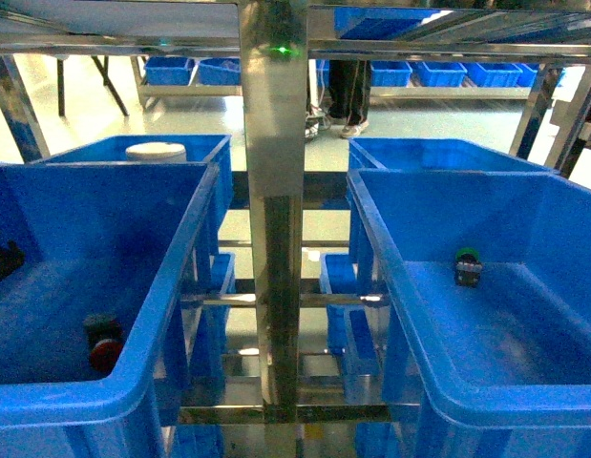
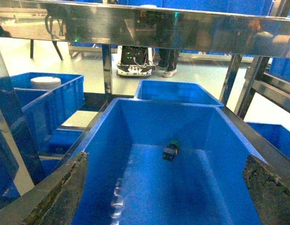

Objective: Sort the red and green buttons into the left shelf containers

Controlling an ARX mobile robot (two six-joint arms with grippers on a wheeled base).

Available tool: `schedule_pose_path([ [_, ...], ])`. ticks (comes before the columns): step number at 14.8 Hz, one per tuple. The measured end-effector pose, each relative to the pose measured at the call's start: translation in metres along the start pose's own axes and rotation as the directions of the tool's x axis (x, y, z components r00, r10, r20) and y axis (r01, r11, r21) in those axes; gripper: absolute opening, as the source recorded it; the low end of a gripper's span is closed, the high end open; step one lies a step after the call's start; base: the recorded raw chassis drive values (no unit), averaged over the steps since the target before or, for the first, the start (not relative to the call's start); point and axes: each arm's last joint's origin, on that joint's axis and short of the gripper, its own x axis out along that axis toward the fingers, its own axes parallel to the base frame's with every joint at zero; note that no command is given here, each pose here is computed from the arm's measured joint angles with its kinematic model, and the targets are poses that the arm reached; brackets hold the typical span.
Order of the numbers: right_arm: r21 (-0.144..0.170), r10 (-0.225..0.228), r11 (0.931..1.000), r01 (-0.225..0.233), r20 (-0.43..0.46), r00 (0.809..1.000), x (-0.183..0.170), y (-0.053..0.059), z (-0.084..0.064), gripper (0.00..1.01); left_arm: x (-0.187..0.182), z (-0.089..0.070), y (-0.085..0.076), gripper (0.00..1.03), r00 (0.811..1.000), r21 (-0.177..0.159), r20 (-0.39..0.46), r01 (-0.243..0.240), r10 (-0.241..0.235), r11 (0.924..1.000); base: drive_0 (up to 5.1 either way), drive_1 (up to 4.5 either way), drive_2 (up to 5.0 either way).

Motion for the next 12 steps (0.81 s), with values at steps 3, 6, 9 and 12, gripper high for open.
schedule_pose_path([
  [3, 0.0, 0.0, 1.0, 0.0, 0.001, 1.0, 0.0, 0.0, 0.0, 0.98, -0.026, -0.008, -0.01, 0.98, 0.995, -0.035, 0.102, 0.015, -0.011, 0.9993, 0.0, 0.0, 0.0],
  [6, 0.0, 0.0, 1.0, 0.0, 0.0, 1.0, 0.0, 0.0, 0.0, 0.98, -0.054, -0.007, -0.01, 0.98, 0.975, -0.081, 0.222, 0.048, -0.029, 0.9956, 0.0, 0.0, 0.0],
  [9, 0.0, 0.0, 1.0, 0.0, 0.0, 1.0, 0.0, 0.0, 0.0, 0.98, -0.098, -0.027, -0.014, 0.98, 0.959, -0.165, 0.279, 0.096, -0.047, 0.9817, 0.0, 0.0, 0.0],
  [12, 0.0, 0.0, 1.0, 0.0, 0.0, 1.0, 0.0, 0.0, 0.0, 0.98, -0.159, -0.046, -0.033, 0.98, 0.9, -0.167, 0.432, 0.143, -0.058, 0.9755, 0.0, 0.0, 0.0],
])
